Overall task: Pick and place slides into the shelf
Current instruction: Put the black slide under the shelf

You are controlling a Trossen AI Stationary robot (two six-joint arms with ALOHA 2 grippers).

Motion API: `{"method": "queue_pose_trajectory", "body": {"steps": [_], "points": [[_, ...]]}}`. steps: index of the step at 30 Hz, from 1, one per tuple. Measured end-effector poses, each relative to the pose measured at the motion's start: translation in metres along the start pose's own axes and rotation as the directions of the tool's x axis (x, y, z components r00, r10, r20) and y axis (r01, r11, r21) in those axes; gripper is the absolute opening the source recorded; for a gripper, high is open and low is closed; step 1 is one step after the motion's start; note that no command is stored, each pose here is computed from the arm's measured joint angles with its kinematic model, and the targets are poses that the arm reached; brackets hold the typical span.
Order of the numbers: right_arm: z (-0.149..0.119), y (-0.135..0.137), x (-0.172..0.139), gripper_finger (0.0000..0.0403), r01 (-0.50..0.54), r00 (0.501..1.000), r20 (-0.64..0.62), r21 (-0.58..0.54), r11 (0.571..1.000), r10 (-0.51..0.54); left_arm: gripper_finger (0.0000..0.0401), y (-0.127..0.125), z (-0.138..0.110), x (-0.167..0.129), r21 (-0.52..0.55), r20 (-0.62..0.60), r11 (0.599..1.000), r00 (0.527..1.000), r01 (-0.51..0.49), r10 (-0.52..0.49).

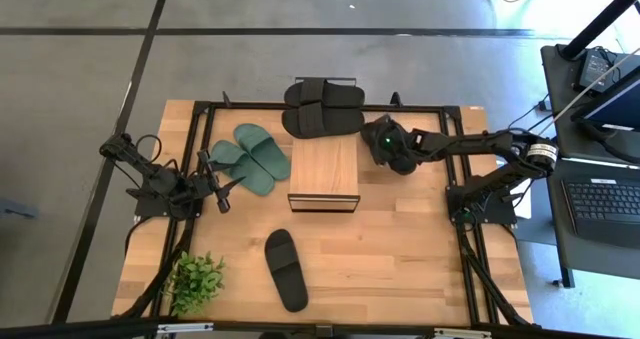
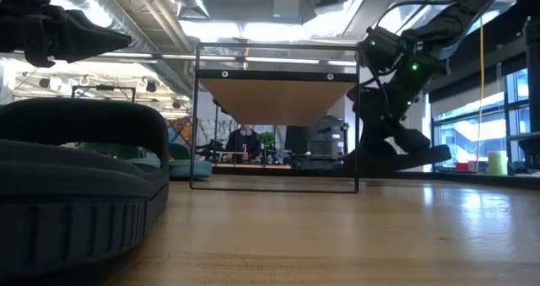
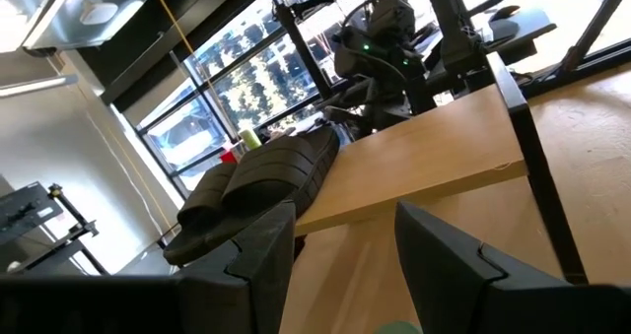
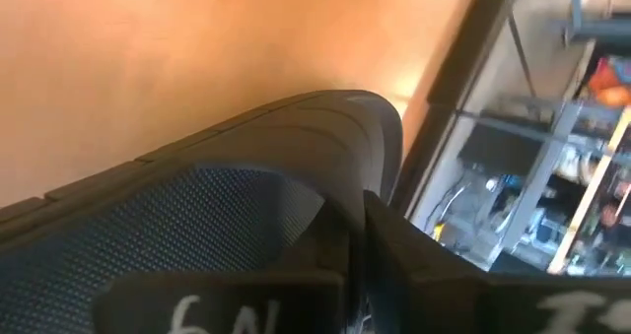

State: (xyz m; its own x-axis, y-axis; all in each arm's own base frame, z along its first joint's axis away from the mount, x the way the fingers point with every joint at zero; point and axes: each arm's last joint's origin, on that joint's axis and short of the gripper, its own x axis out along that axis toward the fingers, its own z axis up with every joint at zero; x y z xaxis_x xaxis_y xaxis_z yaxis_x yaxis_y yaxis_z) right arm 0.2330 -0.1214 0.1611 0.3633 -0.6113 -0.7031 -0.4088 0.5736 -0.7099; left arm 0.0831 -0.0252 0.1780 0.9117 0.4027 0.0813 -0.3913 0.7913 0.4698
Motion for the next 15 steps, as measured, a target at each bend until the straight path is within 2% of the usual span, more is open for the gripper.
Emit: {"method": "queue_pose_trajectory", "body": {"steps": [11, 13, 15], "points": [[-0.002, 0.024, 0.003, 0.002, -0.008, 1.0, 0.002, -0.053, 0.999, 0.008, 0.0168, 0.0, 0.0, 0.0, 0.0, 0.0, 1.0, 1.0, 0.0, 0.0], [-0.002, 0.024, 0.003, 0.0027, -0.009, 1.0, 0.002, -0.038, 0.999, 0.009, 0.0168, 0.0, 0.0, 0.0, 0.0, 0.0, 1.0, 1.0, 0.0, 0.0], [-0.002, 0.023, 0.003, 0.0038, -0.004, 1.0, 0.005, 0.029, 1.0, 0.004, 0.0168, 0.0, 0.0, 0.0, 0.0, 0.0, 1.0, 1.0, 0.0, 0.0]]}}
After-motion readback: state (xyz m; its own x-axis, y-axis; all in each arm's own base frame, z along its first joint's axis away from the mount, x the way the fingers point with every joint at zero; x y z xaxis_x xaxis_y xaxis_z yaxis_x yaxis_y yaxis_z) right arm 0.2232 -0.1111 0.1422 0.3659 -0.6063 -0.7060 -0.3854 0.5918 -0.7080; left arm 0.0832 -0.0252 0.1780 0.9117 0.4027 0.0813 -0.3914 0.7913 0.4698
